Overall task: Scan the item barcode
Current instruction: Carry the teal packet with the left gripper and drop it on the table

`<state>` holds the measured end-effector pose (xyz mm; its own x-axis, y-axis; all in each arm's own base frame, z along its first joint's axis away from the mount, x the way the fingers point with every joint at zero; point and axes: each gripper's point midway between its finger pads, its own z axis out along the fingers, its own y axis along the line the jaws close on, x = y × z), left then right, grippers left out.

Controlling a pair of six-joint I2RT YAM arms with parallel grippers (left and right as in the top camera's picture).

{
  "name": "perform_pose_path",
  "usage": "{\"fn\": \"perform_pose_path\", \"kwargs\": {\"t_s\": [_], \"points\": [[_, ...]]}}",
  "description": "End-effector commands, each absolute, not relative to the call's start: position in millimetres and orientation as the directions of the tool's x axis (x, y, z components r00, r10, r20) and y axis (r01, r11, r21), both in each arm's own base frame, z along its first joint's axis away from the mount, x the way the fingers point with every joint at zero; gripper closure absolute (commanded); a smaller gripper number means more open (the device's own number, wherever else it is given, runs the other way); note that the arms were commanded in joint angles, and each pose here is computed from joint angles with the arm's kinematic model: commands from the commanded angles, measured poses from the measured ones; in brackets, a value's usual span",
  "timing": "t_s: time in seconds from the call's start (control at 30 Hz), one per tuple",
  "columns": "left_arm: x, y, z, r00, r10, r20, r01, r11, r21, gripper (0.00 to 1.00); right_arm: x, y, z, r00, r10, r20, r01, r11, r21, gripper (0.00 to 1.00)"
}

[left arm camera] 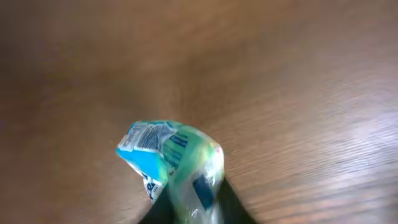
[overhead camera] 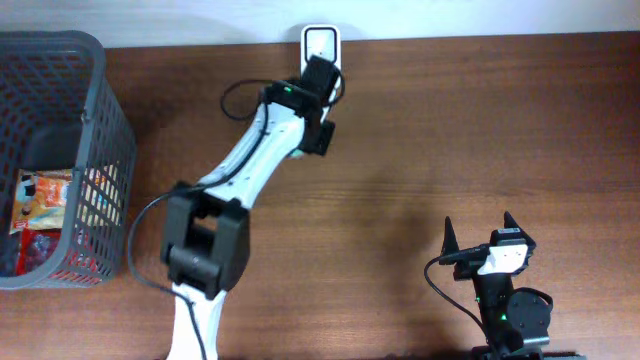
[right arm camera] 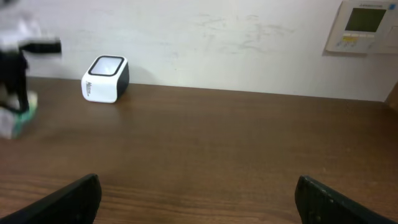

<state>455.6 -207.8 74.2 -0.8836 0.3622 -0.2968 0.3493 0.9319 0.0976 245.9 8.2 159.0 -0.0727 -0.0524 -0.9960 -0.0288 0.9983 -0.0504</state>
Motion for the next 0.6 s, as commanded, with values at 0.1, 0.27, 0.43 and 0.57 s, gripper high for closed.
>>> {"fn": "perform_pose_path", "kwargs": {"t_s": [0.1, 0.27, 0.43, 0.57], "points": [[438, -222, 61, -0.923, 0.325, -0.206, 0.33, 0.944, 0.013, 0.44, 246, 6, 156, -0.077, -0.051, -0.996, -0.018, 0.999, -0.05, 0.02], [441, -214, 169, -0.908, 0.318, -0.271, 0.324, 0.946, 0.027, 0.53, 246, 6, 156, -0.077, -0.051, -0.996, -0.018, 0.999, -0.05, 0.02], [465, -122, 337, -0.759, 0.146, -0.634, 0.138, 0.988, 0.062, 0.01, 246, 6, 156, -0.077, -0.051, -0.996, -0.018, 0.999, -0.05, 0.02], [455, 41, 384, -0.631, -0.335, -0.7, -0.312, 0.935, -0.167, 0.01, 246, 6, 156, -0.077, -0.051, -0.996, -0.018, 0.999, -0.05, 0.02]]}}
